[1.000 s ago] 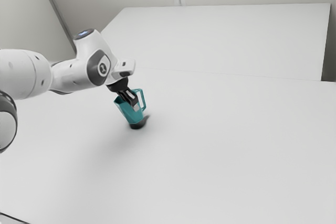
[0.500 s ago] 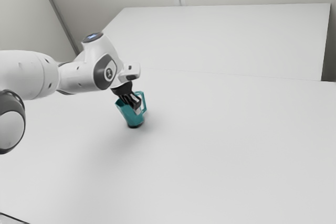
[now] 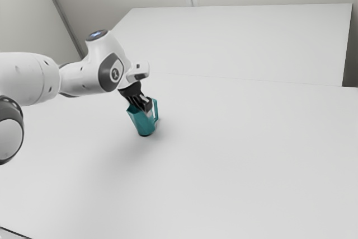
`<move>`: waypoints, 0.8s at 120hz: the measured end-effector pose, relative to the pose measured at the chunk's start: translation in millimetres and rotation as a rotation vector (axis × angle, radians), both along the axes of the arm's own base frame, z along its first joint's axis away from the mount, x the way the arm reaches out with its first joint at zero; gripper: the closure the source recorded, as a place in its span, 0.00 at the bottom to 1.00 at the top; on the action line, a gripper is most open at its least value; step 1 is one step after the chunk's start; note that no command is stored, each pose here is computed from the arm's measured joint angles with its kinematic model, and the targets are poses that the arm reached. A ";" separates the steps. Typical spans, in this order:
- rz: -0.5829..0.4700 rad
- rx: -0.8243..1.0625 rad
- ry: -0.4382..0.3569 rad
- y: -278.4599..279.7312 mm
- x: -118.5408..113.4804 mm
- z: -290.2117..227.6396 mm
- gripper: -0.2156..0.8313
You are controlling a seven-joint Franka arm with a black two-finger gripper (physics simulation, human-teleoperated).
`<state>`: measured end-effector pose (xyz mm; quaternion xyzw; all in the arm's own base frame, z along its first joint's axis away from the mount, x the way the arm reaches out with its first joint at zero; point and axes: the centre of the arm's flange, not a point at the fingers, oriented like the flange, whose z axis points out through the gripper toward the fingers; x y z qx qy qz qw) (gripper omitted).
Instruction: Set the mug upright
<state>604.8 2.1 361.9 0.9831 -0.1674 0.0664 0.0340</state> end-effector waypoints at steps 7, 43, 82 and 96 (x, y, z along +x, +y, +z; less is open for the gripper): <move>-0.001 0.003 -0.007 -0.2 1.3 5.3 0.77; -0.020 0.033 -0.083 -0.4 13.5 57.3 0.71; -0.050 0.095 -0.145 8.5 12.0 154.0 0.49; -0.048 0.117 -0.144 16.3 6.6 184.1 0.38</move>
